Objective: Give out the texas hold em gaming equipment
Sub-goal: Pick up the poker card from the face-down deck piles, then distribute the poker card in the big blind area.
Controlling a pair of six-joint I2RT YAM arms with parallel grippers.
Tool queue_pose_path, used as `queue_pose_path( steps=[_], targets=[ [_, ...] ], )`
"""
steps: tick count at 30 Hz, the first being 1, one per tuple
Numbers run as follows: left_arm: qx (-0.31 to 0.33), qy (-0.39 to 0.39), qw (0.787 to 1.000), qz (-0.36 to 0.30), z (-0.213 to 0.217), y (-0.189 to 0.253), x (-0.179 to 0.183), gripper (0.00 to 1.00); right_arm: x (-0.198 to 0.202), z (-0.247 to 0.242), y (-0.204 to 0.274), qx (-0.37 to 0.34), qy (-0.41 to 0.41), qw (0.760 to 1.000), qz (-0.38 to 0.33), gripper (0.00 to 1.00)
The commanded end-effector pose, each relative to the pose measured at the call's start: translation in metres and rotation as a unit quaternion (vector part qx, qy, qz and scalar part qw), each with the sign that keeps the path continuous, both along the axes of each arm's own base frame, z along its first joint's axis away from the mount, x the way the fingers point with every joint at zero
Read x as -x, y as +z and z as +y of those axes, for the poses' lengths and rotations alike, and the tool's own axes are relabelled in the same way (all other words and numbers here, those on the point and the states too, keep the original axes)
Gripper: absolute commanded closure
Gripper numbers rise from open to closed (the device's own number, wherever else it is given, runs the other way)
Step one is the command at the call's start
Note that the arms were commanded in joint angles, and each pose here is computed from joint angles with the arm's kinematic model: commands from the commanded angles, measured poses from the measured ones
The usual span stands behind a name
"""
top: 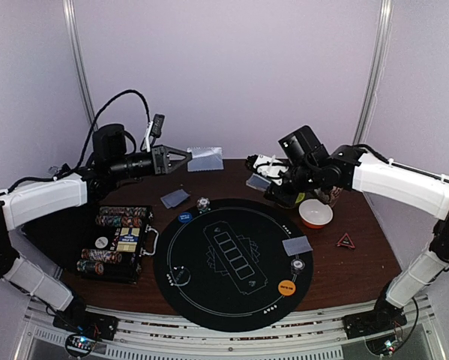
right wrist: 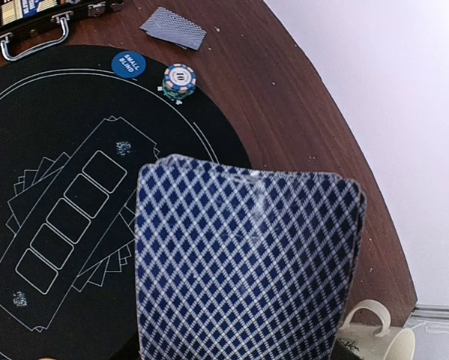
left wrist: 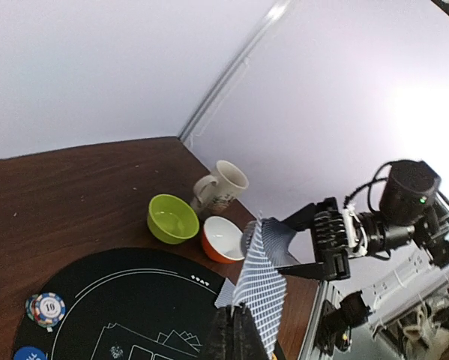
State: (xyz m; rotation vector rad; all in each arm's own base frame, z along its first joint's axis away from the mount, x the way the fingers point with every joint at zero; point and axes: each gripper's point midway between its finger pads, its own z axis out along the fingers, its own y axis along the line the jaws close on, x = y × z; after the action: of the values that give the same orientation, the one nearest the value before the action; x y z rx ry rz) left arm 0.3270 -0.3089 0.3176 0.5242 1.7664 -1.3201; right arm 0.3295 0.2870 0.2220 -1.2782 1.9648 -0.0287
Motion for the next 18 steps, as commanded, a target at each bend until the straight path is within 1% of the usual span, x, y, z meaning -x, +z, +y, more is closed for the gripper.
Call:
queue_pose_path(
  steps=[1,3,9,12,18],
  targets=[
    [0.044,0.126,0.988,0.075,0.015,-0.029,-0.024,1.0,-0.011,-0.02,0.037,-0.03,-0.05,0.998,-0.031,0.5],
    [0.051,0.141,0.983,0.108,0.003,-0.05,-0.026,1.0,-0.013,-0.024,0.043,-0.038,-0.062,0.997,-0.032,0.5],
    [0.053,0.11,0.978,0.172,-0.068,-0.108,-0.017,1.0,-0.011,-0.033,0.051,-0.04,-0.085,0.995,-0.028,0.51],
    [0.065,0.087,0.975,0.193,-0.111,-0.121,-0.008,1.0,-0.007,-0.035,0.051,-0.04,-0.084,0.995,-0.022,0.51],
    [0.065,0.071,0.975,0.2,-0.193,-0.145,0.019,1.0,0.002,-0.036,0.055,-0.054,-0.075,0.996,-0.021,0.51]
  ],
)
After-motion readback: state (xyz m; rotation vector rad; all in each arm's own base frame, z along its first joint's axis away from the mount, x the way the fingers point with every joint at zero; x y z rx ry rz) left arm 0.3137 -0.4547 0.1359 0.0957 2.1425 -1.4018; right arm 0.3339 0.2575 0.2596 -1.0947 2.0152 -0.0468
